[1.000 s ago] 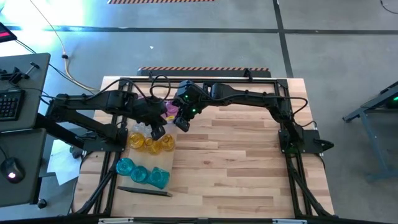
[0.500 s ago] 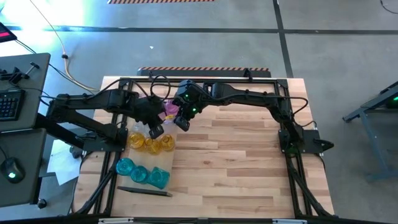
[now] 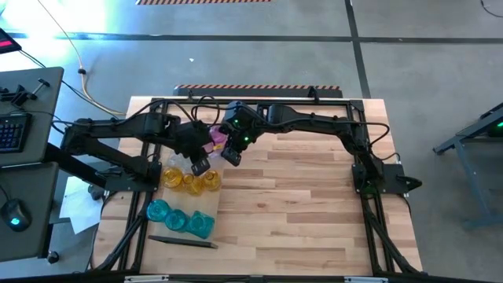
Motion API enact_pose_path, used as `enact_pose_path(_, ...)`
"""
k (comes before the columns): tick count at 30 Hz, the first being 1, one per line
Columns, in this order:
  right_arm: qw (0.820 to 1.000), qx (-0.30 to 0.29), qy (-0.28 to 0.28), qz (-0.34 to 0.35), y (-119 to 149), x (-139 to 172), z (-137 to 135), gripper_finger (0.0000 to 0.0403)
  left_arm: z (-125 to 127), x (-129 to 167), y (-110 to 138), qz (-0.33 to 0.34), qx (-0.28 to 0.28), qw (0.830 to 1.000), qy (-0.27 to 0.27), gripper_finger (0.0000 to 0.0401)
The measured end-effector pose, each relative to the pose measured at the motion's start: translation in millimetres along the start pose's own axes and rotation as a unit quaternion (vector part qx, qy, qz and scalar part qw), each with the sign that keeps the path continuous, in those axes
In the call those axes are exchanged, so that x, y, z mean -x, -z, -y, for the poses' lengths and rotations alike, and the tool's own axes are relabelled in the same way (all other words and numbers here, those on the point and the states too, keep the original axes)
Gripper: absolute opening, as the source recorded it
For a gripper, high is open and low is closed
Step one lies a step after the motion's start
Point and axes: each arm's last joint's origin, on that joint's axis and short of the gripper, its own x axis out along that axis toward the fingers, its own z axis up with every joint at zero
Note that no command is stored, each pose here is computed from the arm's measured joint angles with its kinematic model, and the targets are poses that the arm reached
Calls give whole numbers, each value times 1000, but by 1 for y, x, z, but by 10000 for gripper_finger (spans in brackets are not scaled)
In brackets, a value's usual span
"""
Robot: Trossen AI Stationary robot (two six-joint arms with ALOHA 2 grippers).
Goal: Sort vases onto shelf
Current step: Put the transparent flower vase on the shelf
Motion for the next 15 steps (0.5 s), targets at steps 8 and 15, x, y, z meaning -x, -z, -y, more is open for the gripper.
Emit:
enact_pose_path(8, 1000, 1, -8, -2, 0, 0, -1, 3, 1, 0, 1, -8, 9, 1000, 14, 9)
enact_pose_path(15, 1000, 4, -11, 0, 0, 0, -2, 3, 1, 0, 1, -12, 17, 1000, 21, 9)
